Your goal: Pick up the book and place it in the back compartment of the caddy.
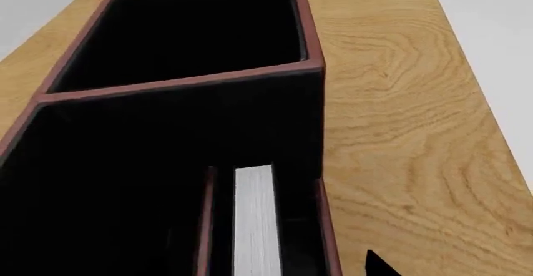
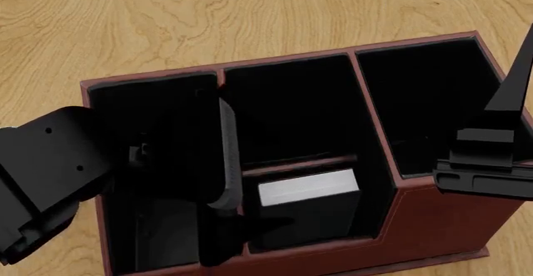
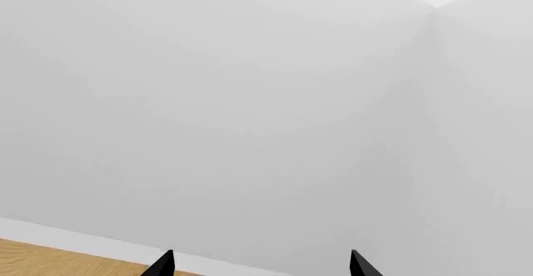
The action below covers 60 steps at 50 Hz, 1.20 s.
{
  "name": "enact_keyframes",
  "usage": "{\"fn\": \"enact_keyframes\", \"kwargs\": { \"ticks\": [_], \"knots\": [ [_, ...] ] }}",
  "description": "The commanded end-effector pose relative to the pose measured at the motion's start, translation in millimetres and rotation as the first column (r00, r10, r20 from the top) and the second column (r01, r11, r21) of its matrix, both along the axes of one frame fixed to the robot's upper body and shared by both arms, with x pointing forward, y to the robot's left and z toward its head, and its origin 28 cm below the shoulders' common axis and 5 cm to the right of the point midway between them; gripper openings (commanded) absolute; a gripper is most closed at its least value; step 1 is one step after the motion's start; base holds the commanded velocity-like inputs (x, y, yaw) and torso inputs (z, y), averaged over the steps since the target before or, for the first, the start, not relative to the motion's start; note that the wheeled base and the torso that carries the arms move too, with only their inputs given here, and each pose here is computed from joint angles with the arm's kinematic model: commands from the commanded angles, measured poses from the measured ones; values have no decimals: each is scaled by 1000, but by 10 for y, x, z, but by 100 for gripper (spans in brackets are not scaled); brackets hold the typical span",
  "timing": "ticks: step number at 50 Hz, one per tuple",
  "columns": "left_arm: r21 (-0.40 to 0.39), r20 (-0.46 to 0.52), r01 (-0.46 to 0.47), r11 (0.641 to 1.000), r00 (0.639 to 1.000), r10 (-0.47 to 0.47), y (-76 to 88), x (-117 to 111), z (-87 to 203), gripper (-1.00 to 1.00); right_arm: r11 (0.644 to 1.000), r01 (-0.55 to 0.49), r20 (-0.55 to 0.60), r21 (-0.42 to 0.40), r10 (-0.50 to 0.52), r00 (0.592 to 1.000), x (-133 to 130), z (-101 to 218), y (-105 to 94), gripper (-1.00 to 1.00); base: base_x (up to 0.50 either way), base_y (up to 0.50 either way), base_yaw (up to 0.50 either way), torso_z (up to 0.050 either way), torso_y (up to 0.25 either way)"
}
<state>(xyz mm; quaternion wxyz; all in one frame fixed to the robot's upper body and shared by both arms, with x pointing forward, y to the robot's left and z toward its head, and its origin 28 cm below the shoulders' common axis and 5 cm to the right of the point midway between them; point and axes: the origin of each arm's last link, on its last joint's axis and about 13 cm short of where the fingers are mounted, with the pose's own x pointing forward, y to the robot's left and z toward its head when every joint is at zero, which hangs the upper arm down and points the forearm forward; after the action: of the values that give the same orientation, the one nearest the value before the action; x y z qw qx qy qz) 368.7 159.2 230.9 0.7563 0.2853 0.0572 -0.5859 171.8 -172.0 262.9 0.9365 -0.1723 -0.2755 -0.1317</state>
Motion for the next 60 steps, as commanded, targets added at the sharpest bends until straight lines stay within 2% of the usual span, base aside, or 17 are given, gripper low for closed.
{"fn": "enact_keyframes", "kwargs": {
  "ticks": [1, 30, 60],
  "knots": [
    [-54, 24, 1, 999, 1000, 0, 24, -29, 219, 100, 1000, -4, 1, 2, 4, 1000, 6, 0, 5, 100, 0, 0, 0, 0, 0],
    [-124, 92, -19, 992, 995, 30, 130, -129, 520, 100, 1000, -7, 10, 0, 7, 1000, -19, 30, 16, 100, 0, 0, 0, 0, 0],
    [-264, 173, -102, 959, 973, 151, 511, -315, 917, 100, 1000, -21, 14, 4, 21, 1000, -30, 31, 49, 100, 0, 0, 0, 0, 0]
  ]
}}
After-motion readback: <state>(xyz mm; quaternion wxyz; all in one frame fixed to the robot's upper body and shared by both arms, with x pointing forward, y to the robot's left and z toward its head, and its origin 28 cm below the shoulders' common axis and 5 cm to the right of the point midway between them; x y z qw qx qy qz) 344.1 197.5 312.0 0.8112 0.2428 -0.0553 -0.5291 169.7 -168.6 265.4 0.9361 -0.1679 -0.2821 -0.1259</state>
